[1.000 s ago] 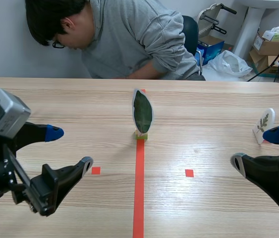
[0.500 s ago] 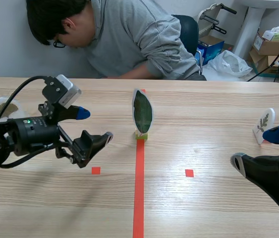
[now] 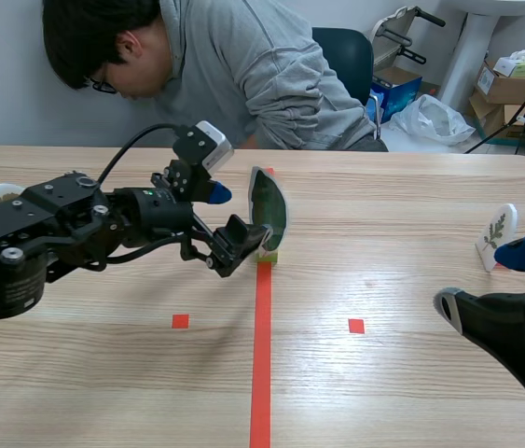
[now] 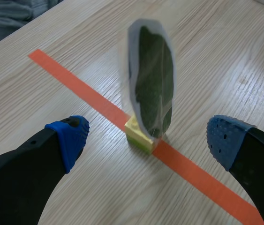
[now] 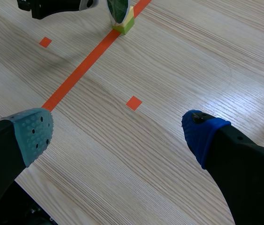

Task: Do the leaf sorting experiment

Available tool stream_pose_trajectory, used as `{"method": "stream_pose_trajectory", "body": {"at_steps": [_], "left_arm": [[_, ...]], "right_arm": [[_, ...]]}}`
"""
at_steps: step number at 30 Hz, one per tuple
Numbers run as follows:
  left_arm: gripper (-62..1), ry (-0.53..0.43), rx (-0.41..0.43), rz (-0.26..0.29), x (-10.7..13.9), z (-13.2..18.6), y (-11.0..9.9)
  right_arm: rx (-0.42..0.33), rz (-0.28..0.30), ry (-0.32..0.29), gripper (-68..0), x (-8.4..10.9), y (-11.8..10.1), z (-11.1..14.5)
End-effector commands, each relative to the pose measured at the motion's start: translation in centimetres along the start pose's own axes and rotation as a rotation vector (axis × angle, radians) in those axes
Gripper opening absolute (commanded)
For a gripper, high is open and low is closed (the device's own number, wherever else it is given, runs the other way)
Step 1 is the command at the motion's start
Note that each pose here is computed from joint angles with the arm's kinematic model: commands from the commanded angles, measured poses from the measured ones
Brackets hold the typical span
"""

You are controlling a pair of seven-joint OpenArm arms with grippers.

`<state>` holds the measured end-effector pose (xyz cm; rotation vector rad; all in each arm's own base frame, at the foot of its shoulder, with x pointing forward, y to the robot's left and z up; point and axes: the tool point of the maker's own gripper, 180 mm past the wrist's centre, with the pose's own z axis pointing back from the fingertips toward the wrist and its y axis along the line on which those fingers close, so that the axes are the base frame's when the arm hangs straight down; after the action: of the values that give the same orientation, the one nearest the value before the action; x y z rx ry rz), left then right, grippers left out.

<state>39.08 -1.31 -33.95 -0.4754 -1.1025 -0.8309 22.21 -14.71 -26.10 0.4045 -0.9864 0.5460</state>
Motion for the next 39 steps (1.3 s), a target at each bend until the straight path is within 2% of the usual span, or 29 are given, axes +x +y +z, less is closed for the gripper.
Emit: {"method": "stream_pose_trajectory", "body": {"at_steps": [1,6,9,24,26,30,39], "left_arm": [[-7.3,-0.041,-0.004,-0.019,1.7,-0.5,-0.1],[-7.3,-0.043,-0.012,0.008,1.7,-1.7,-0.7],[-7.3,-0.025,-0.017,-0.004,1.3,-2.4,-1.2],[-7.4,-0.044,-0.033,0.02,1.8,-3.4,-2.5],[-12.3,-0.047,-0.035,0.021,1.9,-3.5,-2.6],[-28.1,-0.054,-0.027,0.024,2.2,-3.7,-2.7],[-48.0,-0.057,-0.03,0.026,2.4,-3.8,-2.9]], "right_arm": [[0.002,0.026,-0.026,-11.5,1.0,-0.2,0.2],[0.002,0.026,-0.029,-11.5,1.0,-0.2,0.2],[0.003,0.026,-0.029,-11.5,1.0,-0.2,0.2],[0.003,0.026,-0.029,-11.5,1.0,-0.2,0.2],[0.003,0.026,-0.028,-11.5,1.0,-0.2,0.2],[0.002,0.026,-0.029,-11.5,1.0,-0.2,0.2],[0.002,0.026,-0.029,-11.5,1.0,-0.2,0.2]]}}
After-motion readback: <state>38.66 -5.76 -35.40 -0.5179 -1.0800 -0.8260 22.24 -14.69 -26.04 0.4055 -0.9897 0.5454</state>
